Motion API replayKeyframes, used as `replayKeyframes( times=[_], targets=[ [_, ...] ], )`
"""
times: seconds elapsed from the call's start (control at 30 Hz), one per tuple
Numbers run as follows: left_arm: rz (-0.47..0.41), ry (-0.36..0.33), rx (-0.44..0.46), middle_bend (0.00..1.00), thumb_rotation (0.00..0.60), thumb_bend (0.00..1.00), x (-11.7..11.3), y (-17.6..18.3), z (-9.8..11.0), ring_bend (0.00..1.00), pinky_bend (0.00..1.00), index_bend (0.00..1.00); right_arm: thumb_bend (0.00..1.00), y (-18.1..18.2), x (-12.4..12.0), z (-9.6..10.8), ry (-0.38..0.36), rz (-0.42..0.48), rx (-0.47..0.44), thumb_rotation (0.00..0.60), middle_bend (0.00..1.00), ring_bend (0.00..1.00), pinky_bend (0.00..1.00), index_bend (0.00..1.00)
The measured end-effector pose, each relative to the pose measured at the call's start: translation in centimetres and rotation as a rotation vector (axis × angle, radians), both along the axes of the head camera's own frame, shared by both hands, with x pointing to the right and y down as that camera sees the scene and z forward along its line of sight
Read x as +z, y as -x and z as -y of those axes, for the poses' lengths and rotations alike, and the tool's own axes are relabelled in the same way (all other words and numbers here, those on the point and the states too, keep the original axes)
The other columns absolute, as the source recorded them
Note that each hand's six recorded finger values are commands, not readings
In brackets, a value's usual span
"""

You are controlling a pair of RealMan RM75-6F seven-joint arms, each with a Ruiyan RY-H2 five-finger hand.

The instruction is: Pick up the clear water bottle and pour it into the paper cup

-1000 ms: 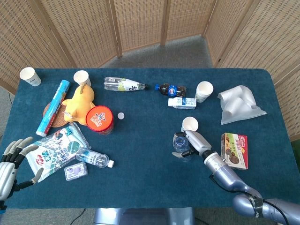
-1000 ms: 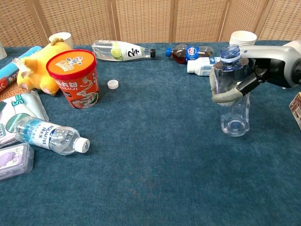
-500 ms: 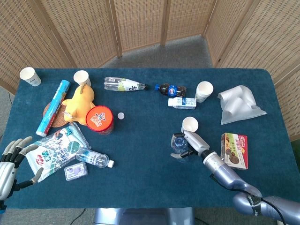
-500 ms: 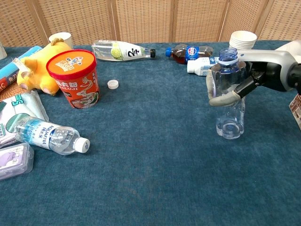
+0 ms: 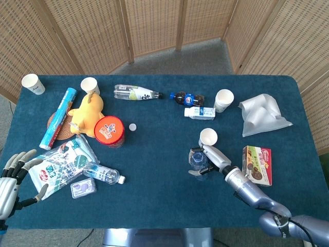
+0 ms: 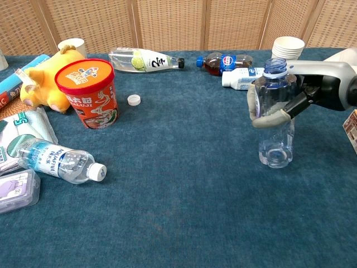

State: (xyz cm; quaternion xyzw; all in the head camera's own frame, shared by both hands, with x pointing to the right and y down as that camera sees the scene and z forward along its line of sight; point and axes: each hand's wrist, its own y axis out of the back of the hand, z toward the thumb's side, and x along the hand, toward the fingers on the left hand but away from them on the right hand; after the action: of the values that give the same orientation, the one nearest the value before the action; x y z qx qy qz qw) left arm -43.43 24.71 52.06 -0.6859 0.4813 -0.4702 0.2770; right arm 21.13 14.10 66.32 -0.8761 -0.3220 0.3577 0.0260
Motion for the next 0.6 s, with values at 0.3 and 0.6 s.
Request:
replayKeyframes(
  times=[0.3,0.6],
  targets=[
    [0.002,-0.003,-0.002,0.12,0.445,0.39,-0.09,0.12,0.02,0.00,0.00,0.21,0.25,0.03,0.20,-0.20,-0.004,0.015,-0.006,0.600,0.58,0.41,0.28,0.55],
    [0.003,-0.003,-0.004,0.12,0.445,0.38,-0.06,0.21,0.07,0.00,0.00,0.21,0.26,-0.01,0.67,-0.22,-0.007,0.018,-0.005,0.600,0.57,0.39,0.27,0.55]
  ],
)
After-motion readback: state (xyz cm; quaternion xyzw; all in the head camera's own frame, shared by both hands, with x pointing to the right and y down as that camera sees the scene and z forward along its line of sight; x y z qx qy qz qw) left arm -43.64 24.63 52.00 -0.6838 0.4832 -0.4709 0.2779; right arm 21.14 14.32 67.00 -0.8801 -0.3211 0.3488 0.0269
